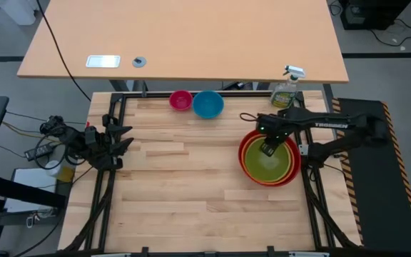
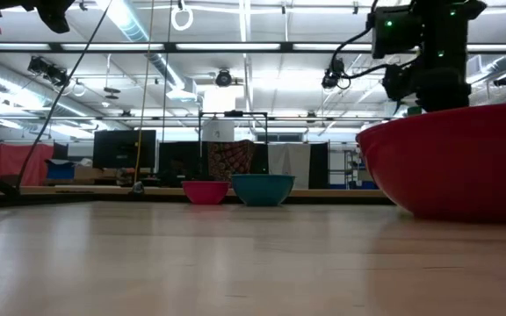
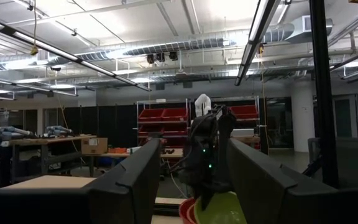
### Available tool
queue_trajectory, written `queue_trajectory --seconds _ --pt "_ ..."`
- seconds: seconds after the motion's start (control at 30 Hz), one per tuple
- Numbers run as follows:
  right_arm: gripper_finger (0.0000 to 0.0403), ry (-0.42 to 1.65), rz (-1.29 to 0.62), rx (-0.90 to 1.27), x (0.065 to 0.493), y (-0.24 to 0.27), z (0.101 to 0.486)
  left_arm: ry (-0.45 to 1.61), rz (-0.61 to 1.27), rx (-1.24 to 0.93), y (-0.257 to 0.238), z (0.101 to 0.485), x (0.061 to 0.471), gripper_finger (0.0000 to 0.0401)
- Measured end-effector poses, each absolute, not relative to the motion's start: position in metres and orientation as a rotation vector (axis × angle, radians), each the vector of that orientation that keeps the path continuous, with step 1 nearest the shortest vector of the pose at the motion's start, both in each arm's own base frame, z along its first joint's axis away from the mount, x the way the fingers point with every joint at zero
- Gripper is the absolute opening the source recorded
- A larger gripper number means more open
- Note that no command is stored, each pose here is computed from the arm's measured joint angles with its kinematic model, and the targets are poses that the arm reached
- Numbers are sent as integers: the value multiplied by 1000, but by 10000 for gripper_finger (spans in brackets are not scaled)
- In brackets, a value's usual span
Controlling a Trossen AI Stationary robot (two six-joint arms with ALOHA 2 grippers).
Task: Nest bowls inside each other
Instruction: Stack the green bowl on the orange bowl, then stack the blue bowl on the green bowl
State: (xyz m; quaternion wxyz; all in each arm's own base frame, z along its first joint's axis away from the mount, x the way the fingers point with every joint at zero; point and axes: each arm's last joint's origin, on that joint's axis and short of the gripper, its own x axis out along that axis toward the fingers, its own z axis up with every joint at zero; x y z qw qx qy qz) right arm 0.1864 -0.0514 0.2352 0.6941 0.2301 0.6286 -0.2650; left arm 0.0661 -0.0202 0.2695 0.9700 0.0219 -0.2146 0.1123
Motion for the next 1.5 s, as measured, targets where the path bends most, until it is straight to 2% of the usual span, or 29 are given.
queue_trajectory --seconds 0.1,0.2,0.37,0.5,0.63,0.77,1.03,1.33,1.5 --pt "170 1411 -575 530 195 -50 229 -433 226 44 -20 269 66 189" --pt "215 1505 -607 546 197 -50 226 -433 226 44 -20 269 66 189" --pt "255 1675 -731 488 196 -50 247 -434 226 40 -20 269 66 189" --pt "260 1604 -794 416 203 -49 279 -434 226 39 -20 270 66 189" --pt "255 1374 -855 359 216 -49 305 -435 226 39 -20 270 66 189" --pt "251 1162 -881 360 236 -53 311 -435 226 39 -20 270 66 189" --pt "247 965 -860 373 286 -81 285 -434 226 40 -20 269 66 189" --pt "247 908 -563 154 347 -110 238 -432 228 51 -20 269 66 189" --pt "247 941 -541 -77 367 -120 218 -428 227 55 -20 269 66 189"
